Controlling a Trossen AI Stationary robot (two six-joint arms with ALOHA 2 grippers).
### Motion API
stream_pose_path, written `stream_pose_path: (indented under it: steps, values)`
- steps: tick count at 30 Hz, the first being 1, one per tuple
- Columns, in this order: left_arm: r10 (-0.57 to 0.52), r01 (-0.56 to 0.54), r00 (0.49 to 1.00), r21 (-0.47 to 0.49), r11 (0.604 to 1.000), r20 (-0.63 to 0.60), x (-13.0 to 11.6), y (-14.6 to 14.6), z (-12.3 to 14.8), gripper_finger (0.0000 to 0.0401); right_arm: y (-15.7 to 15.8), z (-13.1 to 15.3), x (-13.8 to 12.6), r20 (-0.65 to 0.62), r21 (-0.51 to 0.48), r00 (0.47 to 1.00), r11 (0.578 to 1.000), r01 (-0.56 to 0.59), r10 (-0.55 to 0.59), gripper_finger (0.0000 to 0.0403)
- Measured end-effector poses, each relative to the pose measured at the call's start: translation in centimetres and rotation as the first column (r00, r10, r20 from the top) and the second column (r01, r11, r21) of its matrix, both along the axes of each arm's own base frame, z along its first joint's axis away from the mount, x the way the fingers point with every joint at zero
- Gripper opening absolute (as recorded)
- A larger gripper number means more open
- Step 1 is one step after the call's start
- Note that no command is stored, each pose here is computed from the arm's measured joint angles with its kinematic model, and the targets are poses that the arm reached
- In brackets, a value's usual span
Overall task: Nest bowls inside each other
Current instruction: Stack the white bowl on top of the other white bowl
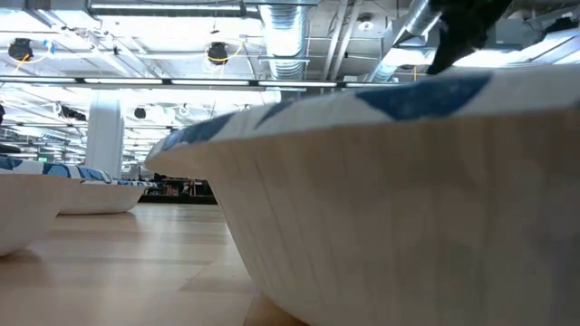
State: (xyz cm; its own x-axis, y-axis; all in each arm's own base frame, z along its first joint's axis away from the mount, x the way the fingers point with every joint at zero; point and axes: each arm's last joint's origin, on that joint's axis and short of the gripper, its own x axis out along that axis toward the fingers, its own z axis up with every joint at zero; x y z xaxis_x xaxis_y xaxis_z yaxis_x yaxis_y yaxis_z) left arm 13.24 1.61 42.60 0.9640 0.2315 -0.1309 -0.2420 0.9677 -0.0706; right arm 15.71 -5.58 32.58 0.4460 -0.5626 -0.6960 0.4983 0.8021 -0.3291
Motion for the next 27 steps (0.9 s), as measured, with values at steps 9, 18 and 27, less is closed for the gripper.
stream_pose_path:
  steps: [9,18,27]
  values:
    - [0.001,-0.001,1.0,0.0,1.0,-0.004,0.0,0.0,0.0,0.0124,-4.6,-4.2,1.8,-0.274,0.226,0.961,0.969,0.1,-0.035,0.0221]
    - [0.001,-0.001,1.0,0.0,1.0,-0.004,0.0,0.0,0.0,0.0124,-8.3,-8.6,3.6,-0.443,0.343,0.896,0.924,0.166,0.004,0.0221]
    - [-0.003,0.003,1.0,0.0,1.0,-0.002,-0.1,0.0,0.0,0.0124,-9.7,-12.7,5.5,-0.493,0.473,0.868,0.855,0.212,0.057,0.0221]
